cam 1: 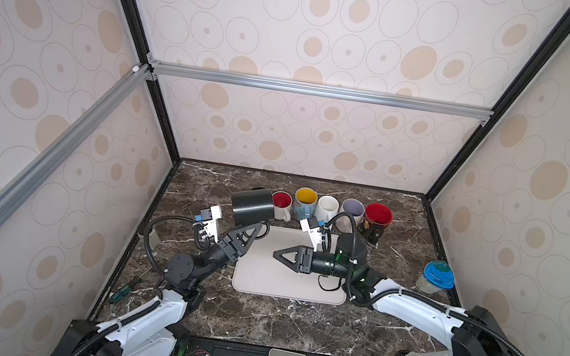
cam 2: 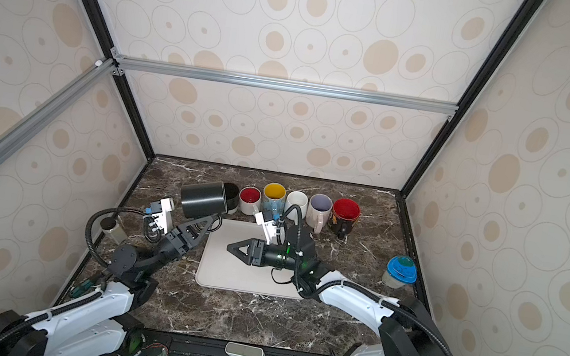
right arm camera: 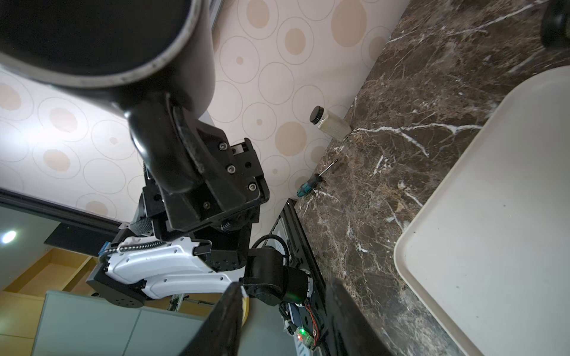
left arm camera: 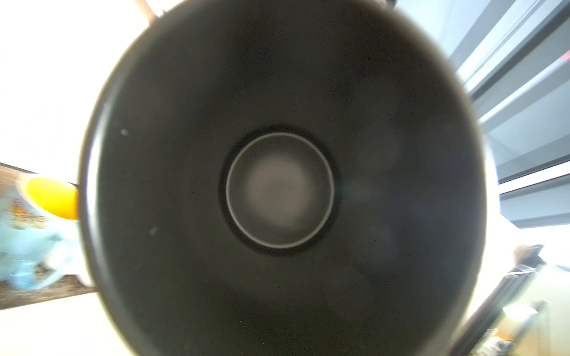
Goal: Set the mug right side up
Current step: 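Carry the black mug upright with the left gripper while the right releases and withdraws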
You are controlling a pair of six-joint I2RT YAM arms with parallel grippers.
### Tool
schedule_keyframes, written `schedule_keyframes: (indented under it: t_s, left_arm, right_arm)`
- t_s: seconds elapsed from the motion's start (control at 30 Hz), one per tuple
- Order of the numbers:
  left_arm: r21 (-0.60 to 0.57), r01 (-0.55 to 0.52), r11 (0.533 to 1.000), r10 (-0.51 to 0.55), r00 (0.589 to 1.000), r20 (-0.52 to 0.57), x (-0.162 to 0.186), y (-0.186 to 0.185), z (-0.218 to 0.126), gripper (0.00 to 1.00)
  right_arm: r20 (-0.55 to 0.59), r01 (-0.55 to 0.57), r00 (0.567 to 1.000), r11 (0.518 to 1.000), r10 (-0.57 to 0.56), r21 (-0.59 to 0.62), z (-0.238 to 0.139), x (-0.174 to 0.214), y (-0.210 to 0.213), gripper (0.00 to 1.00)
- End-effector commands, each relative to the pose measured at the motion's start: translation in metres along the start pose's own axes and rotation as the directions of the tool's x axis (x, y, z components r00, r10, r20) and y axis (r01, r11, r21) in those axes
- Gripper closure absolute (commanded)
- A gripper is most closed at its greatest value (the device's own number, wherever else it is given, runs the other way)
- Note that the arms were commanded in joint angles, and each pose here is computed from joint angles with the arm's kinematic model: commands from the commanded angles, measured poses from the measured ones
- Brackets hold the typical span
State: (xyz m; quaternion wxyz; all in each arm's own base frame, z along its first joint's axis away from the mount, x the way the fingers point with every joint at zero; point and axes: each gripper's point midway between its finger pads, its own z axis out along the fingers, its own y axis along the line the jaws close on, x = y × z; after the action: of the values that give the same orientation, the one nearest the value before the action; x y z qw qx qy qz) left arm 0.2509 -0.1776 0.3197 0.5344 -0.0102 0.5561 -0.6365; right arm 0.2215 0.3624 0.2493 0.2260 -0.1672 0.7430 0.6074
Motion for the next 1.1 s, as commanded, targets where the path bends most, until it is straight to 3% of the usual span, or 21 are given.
schedule_keyframes:
  t_s: [0.0, 0.13, 0.23, 0.37, 0.57, 0.73, 0.87, 1.07]
  left_arm:
    - [-0.114, -0.193, 0.975, 0.193, 0.981, -0.014, -0.017, 0.000, 0.007, 1.00]
    - [-0.327, -0.304, 0.895, 0.297, 0.952, -0.072, -0.025, 0.026, -0.007, 1.00]
    - [-0.460, -0.375, 0.805, 0.347, 0.926, -0.147, -0.030, 0.046, -0.018, 1.00]
    - [-0.659, -0.463, 0.593, 0.347, 0.885, -0.310, -0.036, 0.090, -0.038, 1.00]
    - [-0.770, -0.515, 0.376, 0.359, 0.847, -0.391, -0.061, 0.113, -0.050, 1.00]
    - [-0.806, -0.540, 0.242, 0.382, 0.817, -0.432, -0.082, 0.128, -0.043, 1.00]
    - [-0.811, -0.561, 0.165, 0.389, 0.793, -0.469, -0.093, 0.144, -0.033, 1.00]
    - [-0.779, -0.624, 0.065, 0.305, 0.756, -0.579, -0.105, 0.184, -0.020, 1.00]
  right_arm:
    - [-0.065, 0.105, 0.994, 0.970, -0.093, 0.219, -0.016, -0.003, -0.016, 0.54]
    - [-0.109, 0.179, 0.984, 0.832, -0.142, 0.524, -0.043, -0.016, -0.054, 0.54]
    - [-0.139, 0.213, 0.977, 0.721, -0.161, 0.660, -0.059, -0.023, -0.076, 0.54]
    - [-0.160, 0.218, 0.976, 0.616, -0.148, 0.757, -0.071, -0.027, -0.097, 0.54]
    - [-0.195, 0.259, 0.964, 0.466, -0.182, 0.846, -0.090, -0.038, -0.116, 0.54]
    - [-0.224, 0.282, 0.957, 0.400, -0.186, 0.872, -0.099, -0.038, -0.125, 0.54]
    - [-0.236, 0.298, 0.951, 0.387, -0.198, 0.873, -0.103, -0.039, -0.124, 0.54]
    - [-0.249, 0.311, 0.946, 0.370, -0.205, 0.875, -0.108, -0.038, -0.124, 0.54]
